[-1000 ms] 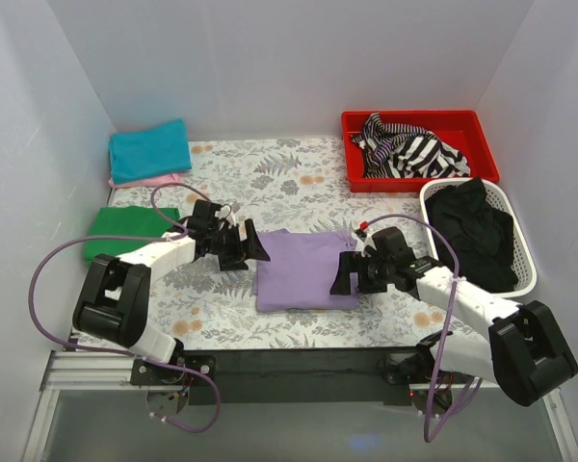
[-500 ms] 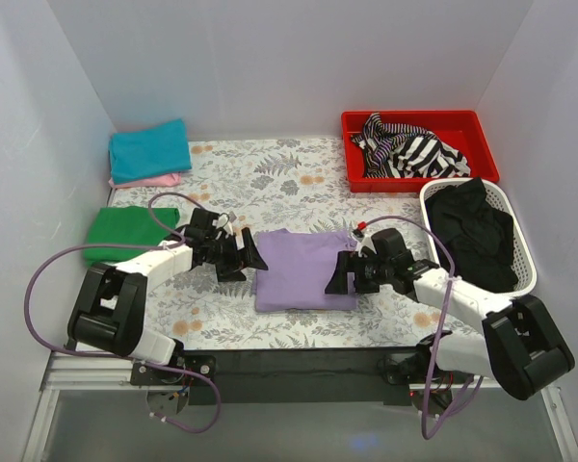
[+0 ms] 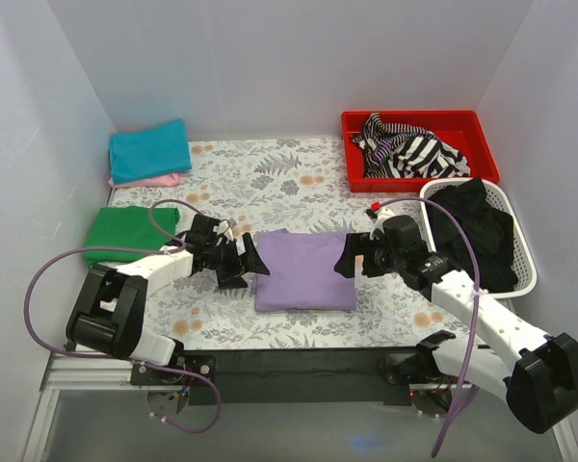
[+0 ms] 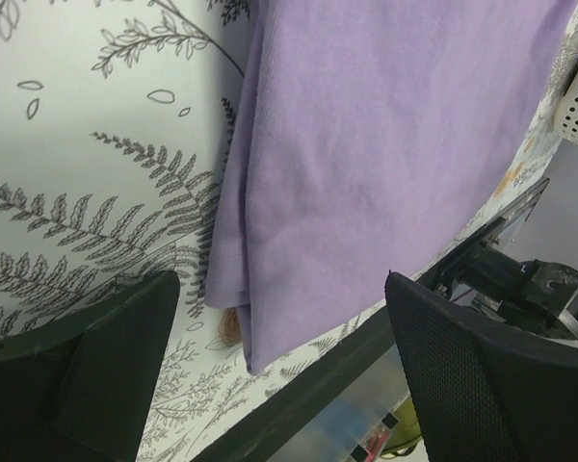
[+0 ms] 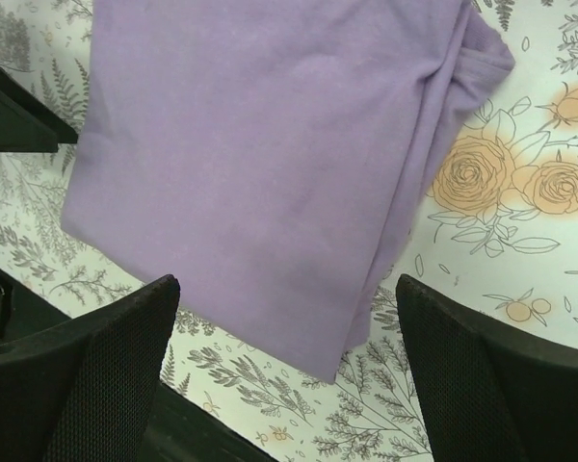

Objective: Fold and stack the t-shirts
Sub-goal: Neatly place the folded tshirt to the corner

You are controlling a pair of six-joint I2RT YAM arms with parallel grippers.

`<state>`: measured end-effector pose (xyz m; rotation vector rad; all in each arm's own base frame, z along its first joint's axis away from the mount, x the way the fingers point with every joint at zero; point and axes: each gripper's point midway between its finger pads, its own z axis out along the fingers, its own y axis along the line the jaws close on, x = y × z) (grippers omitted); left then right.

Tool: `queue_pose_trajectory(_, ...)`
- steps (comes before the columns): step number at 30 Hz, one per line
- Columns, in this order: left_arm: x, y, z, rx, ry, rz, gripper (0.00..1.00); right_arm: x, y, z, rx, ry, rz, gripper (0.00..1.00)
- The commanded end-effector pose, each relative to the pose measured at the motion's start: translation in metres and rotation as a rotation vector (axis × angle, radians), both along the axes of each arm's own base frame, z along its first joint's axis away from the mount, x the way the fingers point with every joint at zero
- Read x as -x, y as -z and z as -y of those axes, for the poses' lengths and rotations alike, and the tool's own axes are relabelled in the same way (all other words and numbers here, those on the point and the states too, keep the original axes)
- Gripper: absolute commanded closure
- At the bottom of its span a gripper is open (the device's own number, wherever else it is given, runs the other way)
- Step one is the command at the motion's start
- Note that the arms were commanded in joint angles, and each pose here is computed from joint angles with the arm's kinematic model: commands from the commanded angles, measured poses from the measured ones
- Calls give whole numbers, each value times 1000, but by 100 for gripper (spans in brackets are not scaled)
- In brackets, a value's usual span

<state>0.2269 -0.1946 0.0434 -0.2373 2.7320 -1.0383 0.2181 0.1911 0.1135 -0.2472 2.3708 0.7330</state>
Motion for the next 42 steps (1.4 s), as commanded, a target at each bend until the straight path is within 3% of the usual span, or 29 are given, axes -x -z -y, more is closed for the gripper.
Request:
queue_pose_trajectory(1,-11,19,-7,-103,-45,16,10,-6,-7,5,40,6,30,2)
queue_pose_trajectory(9,-19,45,24,-142,17,-11,5,-12,-5,4,68,-14,38,2)
queue_pose_trajectory(16,1,67,64,-122,127,-53,5,-16,-6,6,86,-9,56,2)
queue_pose_trajectory(18,3,71,72,-86,149,-66,16,-17,-7,8,92,3,65,2)
queue_pose_trajectory(20,6,74,77,-53,170,-83,43,-18,-8,9,94,8,67,2)
queue_pose_trajectory(23,-6,74,90,-9,170,-59,99,-18,-7,11,103,13,65,2)
queue_pose_trajectory(27,-13,80,102,31,198,-68,100,-19,-9,16,117,31,78,1)
queue_pose_trajectory(33,-40,45,132,145,281,32,100,-22,-12,19,128,46,92,1)
queue_pose_trajectory(38,-118,-39,138,23,260,293,100,-29,-18,25,150,80,127,2)
queue_pose_trajectory(42,-194,-87,113,-130,219,429,100,-35,-20,21,154,69,131,1)
